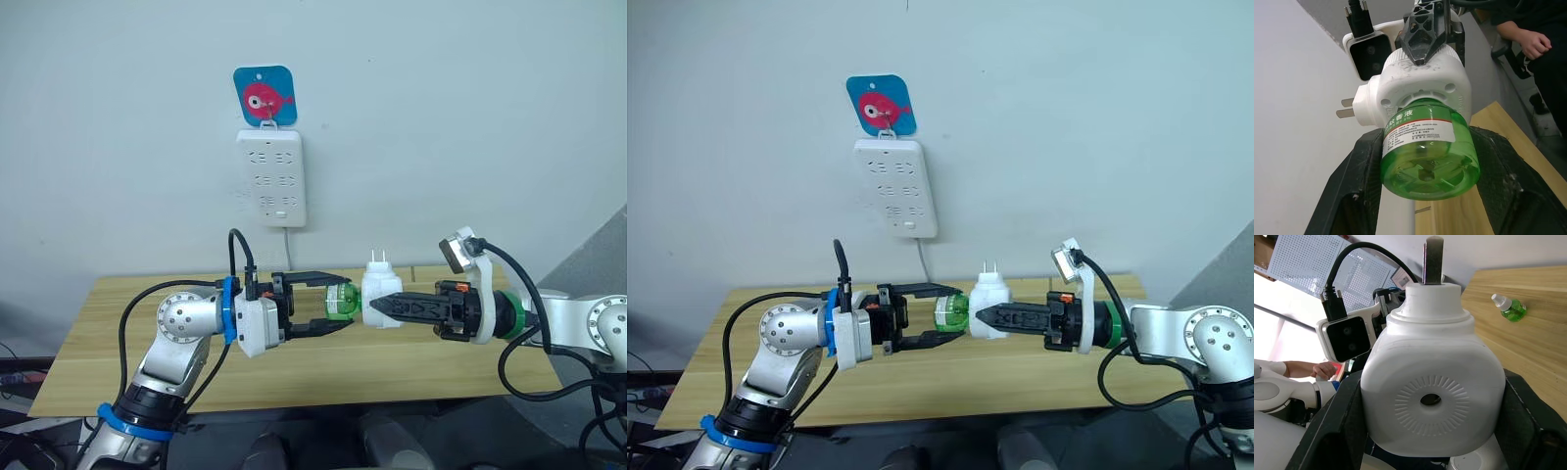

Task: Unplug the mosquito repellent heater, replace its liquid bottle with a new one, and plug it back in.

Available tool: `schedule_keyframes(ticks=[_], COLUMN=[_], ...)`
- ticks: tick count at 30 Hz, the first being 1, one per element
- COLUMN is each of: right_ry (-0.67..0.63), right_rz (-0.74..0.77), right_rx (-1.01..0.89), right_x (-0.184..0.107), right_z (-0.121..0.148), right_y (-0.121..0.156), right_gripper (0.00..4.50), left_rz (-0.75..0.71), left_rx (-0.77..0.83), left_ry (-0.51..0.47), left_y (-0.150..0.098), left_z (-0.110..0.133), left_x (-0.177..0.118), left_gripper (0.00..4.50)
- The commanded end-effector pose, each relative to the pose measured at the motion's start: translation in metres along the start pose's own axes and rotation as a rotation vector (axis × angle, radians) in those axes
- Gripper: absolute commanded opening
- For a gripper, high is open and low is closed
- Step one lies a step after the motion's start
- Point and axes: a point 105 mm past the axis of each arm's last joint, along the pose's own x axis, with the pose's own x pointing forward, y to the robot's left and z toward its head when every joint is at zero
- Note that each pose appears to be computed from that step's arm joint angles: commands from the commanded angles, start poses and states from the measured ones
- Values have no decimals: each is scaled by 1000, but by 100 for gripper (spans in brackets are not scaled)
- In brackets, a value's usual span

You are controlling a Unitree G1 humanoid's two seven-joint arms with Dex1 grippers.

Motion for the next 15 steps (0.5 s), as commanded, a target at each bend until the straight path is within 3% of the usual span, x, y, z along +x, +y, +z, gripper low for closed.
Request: schedule_keyframes(ticks=[1, 5, 11, 15], right_ry=[-15, -12, 23, 45], right_rz=[31, 31, 34, 52], right_rx=[-22, -25, -47, -68], right_x=[-1, 0, -2, -2], right_z=[4, 4, 1, -1], right_y=[9, 9, 10, 14], right_gripper=[300, 300, 300, 300], left_rz=[6, -72, -145, -179], left_rx=[5, -145, -883, -1152], left_ry=[-8, 8, 160, 179], left_y=[4, -1, 19, 27], left_z=[4, 5, 5, 10], left_x=[3, 5, -7, -15], left_gripper=[225, 225, 225, 225])
